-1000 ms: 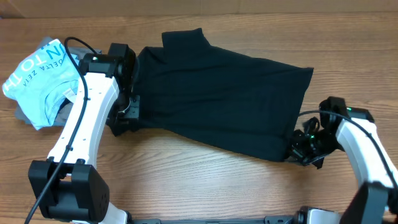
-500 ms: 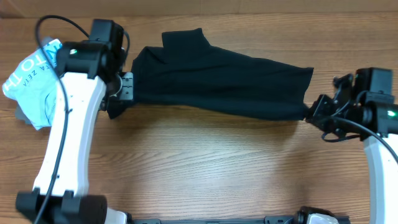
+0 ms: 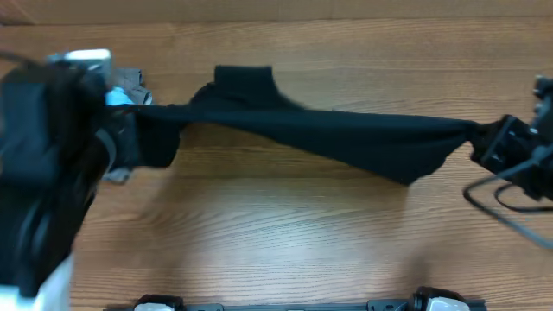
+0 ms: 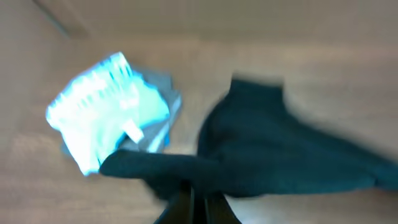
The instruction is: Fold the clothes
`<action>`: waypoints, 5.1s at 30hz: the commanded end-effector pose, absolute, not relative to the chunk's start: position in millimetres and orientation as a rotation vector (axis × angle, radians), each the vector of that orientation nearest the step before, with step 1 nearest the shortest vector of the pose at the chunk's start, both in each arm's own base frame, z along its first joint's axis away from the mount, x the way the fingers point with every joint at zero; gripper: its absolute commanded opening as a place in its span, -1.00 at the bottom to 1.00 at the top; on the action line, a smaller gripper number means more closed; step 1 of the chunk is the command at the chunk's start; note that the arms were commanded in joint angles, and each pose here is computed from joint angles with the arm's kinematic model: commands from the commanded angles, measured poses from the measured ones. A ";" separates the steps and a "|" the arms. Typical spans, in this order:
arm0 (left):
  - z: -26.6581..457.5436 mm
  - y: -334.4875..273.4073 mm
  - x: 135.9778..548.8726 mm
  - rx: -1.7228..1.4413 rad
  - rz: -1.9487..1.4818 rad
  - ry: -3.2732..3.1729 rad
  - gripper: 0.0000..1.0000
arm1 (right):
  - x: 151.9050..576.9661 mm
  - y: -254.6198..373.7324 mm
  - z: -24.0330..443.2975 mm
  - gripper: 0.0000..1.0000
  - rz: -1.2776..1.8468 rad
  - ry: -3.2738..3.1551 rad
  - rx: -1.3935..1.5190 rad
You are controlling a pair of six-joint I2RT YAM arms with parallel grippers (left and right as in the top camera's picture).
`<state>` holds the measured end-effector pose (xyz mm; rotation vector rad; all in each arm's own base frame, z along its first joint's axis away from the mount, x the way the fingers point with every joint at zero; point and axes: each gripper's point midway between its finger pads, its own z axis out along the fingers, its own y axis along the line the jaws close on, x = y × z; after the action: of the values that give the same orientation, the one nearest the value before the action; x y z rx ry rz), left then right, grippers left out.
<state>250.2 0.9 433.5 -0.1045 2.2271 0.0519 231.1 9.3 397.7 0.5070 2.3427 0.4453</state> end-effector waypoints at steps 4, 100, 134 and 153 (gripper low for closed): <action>499.8 25.4 200.0 -0.167 0.139 1.965 -0.92 | 199.4 12.0 457.7 -0.92 0.438 2.148 0.486; 99.5 -51.1 301.9 0.099 -0.022 3.200 0.08 | 288.2 -85.3 95.1 0.46 0.680 2.843 1.099; -9.6 24.1 325.2 -0.544 0.516 3.241 -0.77 | 339.9 -37.6 77.1 0.25 0.653 2.795 0.787; 107.0 10.2 389.4 -0.410 0.260 2.971 0.47 | 307.0 -90.8 -9.2 -0.74 0.178 2.636 1.290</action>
<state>386.1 12.4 90.7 -0.4746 2.9923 0.3040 324.5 -59.7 0.3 1.1032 2.6903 0.4429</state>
